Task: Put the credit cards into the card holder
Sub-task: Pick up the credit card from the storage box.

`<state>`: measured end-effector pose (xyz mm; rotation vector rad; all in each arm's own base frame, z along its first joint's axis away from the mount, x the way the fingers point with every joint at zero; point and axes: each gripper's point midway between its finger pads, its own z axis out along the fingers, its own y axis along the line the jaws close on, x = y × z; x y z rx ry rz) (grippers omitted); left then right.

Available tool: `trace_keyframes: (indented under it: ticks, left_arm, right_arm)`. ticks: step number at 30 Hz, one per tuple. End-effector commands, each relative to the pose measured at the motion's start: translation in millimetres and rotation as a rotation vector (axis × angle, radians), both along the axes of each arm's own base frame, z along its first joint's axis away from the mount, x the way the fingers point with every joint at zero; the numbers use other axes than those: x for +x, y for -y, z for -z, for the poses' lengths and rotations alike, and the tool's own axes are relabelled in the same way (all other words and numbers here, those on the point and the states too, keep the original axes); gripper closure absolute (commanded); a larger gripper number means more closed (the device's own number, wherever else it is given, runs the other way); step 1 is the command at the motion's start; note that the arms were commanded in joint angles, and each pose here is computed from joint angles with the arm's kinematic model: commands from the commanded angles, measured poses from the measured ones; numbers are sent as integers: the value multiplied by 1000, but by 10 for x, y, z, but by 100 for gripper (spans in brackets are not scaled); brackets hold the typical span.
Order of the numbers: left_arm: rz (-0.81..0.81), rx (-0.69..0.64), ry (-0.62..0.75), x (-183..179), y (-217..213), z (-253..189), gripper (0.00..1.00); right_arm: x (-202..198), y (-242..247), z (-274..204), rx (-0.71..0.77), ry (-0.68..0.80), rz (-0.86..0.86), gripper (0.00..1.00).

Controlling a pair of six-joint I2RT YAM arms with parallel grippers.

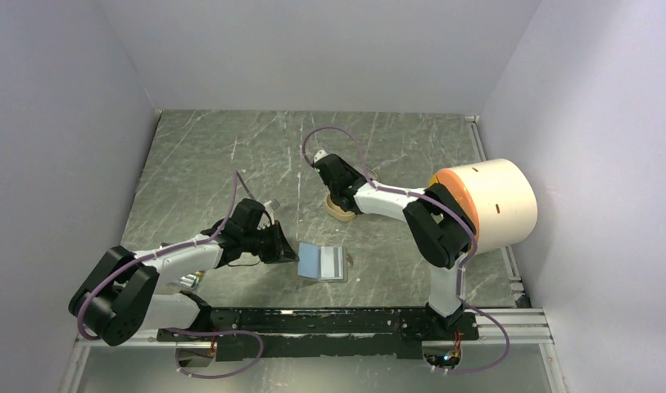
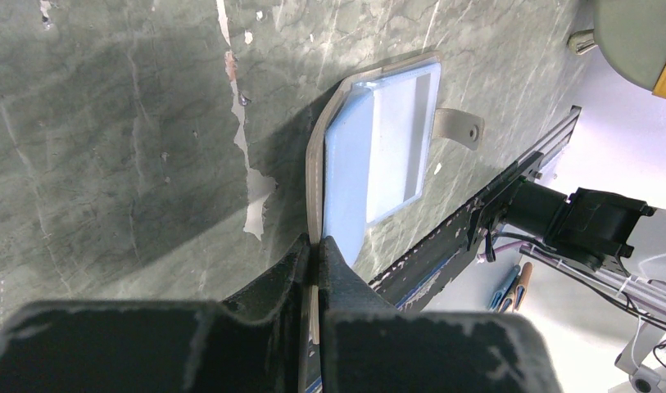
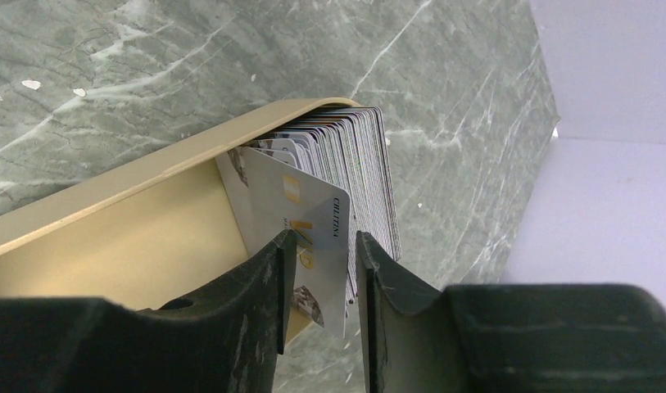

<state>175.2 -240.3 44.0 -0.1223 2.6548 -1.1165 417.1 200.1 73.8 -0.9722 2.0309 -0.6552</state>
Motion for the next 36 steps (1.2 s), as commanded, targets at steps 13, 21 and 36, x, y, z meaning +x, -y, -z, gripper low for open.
trace_keyframes:
  ticks: [13,21,36]
  left_arm:
    - [21,-13,13,1,33,-16,91]
    - [24,-13,14,3,39,-21,91]
    - [28,-12,23,33,53,-67,91]
  right_arm:
    - [4,12,-231,34,28,11,74]
    - [6,2,-251,40,25,9,79]
    - [-5,-51,-312,49,-1,-11,84]
